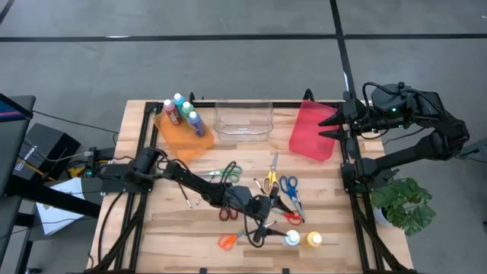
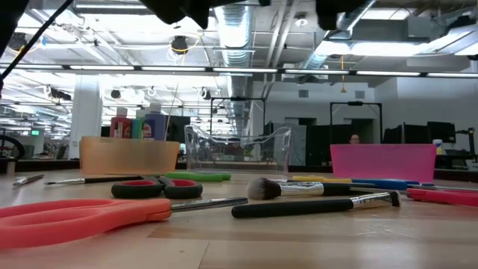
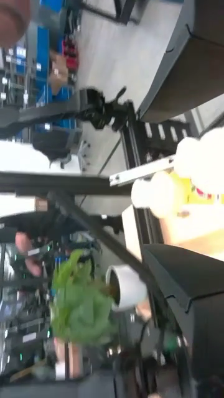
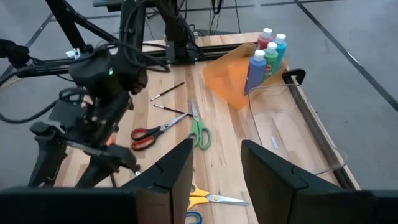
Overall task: Pick & Place Paint Supplies
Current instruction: Put the white paint bottle into the orange bin
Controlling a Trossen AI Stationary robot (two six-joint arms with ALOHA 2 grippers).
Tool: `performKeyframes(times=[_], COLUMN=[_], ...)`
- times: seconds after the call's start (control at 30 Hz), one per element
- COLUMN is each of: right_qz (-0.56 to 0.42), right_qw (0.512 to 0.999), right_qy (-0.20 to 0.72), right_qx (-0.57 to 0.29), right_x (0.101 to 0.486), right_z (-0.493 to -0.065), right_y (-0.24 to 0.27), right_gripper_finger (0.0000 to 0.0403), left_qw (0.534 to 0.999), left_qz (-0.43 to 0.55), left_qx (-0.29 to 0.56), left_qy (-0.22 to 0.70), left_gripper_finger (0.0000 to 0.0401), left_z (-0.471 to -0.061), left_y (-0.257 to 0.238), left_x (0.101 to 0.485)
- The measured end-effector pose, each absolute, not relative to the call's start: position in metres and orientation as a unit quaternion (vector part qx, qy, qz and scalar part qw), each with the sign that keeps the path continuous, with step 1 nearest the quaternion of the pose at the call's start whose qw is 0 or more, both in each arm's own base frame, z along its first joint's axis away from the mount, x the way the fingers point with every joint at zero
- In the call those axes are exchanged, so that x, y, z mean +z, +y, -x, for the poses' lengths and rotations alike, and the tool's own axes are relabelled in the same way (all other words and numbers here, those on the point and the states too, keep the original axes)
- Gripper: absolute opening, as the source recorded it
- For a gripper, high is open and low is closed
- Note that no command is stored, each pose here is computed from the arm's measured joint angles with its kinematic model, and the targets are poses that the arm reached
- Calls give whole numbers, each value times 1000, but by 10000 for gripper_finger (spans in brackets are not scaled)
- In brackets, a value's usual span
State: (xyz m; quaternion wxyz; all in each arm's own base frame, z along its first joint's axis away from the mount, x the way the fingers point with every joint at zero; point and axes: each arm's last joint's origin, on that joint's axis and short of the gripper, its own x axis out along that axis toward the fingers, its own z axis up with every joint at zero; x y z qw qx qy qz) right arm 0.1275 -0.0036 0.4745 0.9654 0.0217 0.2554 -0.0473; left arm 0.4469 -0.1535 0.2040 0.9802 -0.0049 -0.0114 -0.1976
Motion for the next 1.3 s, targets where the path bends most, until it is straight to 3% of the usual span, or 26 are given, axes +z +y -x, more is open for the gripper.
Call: performKeyframes(times=[0.23, 0.87, 1.3], right_qz=[-23, -21, -22], right_qw=[966, 963, 961], right_qy=[256, 268, 272], right_qx=[-36, -32, -32], right_x=[474, 472, 472], right_z=[-127, -126, -126], right_y=[-3, -3, -3], right_gripper_finger=[134, 134, 134], left_qw=[977, 972, 963], left_qz=[19, -9, -10], left_qx=[-210, -234, -264], left_qy=[5, 36, 62], left_gripper_finger=[330, 330, 330], left_z=[-452, -467, -490], left_y=[-165, -170, -180], left_x=[188, 203, 189])
